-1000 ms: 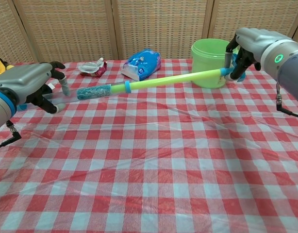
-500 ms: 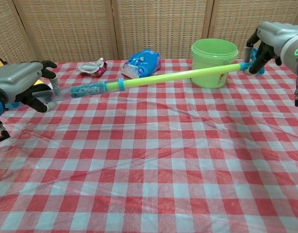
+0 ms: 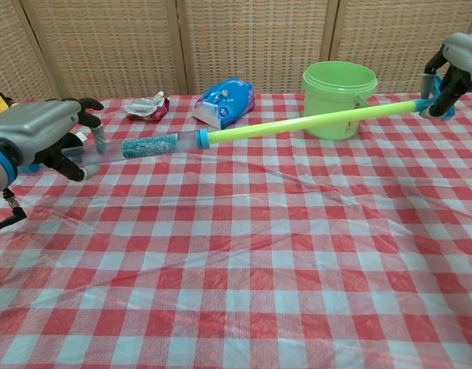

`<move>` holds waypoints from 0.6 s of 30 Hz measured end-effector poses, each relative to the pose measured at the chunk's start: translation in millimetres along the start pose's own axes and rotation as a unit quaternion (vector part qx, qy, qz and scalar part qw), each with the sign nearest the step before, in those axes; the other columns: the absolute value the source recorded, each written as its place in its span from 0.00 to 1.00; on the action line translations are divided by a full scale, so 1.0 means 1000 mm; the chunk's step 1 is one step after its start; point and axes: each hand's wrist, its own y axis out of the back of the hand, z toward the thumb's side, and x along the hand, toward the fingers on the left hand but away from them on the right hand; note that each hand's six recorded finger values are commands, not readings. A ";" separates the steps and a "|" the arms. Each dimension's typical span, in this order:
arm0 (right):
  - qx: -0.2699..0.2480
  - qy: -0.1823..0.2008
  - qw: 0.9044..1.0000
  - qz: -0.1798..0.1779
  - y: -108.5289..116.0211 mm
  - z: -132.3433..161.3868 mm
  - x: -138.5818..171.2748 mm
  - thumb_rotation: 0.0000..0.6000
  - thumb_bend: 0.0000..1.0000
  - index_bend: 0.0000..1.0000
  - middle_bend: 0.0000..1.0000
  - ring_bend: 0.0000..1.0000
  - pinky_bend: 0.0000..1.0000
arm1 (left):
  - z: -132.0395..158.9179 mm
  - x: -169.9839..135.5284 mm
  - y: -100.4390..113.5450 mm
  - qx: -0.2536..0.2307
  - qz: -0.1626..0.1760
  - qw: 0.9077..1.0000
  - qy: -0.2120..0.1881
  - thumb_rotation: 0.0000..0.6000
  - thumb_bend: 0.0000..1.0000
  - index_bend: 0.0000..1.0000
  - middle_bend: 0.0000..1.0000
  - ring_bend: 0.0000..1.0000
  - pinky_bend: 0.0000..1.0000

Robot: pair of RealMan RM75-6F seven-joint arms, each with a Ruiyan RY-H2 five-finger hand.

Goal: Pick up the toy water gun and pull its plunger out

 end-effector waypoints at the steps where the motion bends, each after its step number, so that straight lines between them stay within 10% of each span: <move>1: 0.001 -0.002 1.000 0.001 -0.001 -0.003 0.000 1.00 0.54 0.80 1.00 0.98 0.74 | 0.002 0.000 -0.001 0.001 -0.002 1.000 -0.003 1.00 0.33 0.49 0.00 0.00 0.00; 7: 0.018 -0.012 1.000 0.006 -0.006 -0.018 0.000 1.00 0.46 0.65 0.95 0.90 0.70 | 0.008 -0.002 -0.006 0.009 -0.009 1.000 -0.010 1.00 0.14 0.27 0.00 0.00 0.00; 12: 0.043 -0.025 0.999 0.015 -0.010 -0.027 0.000 1.00 0.35 0.44 0.65 0.66 0.55 | 0.006 -0.004 -0.009 0.023 -0.020 0.999 -0.009 1.00 0.09 0.01 0.00 0.00 0.00; 18: 0.055 -0.032 0.998 0.018 -0.008 -0.030 0.003 1.00 0.32 0.27 0.36 0.38 0.38 | 0.006 -0.006 -0.004 0.022 -0.015 1.000 -0.011 1.00 0.09 0.00 0.00 0.00 0.00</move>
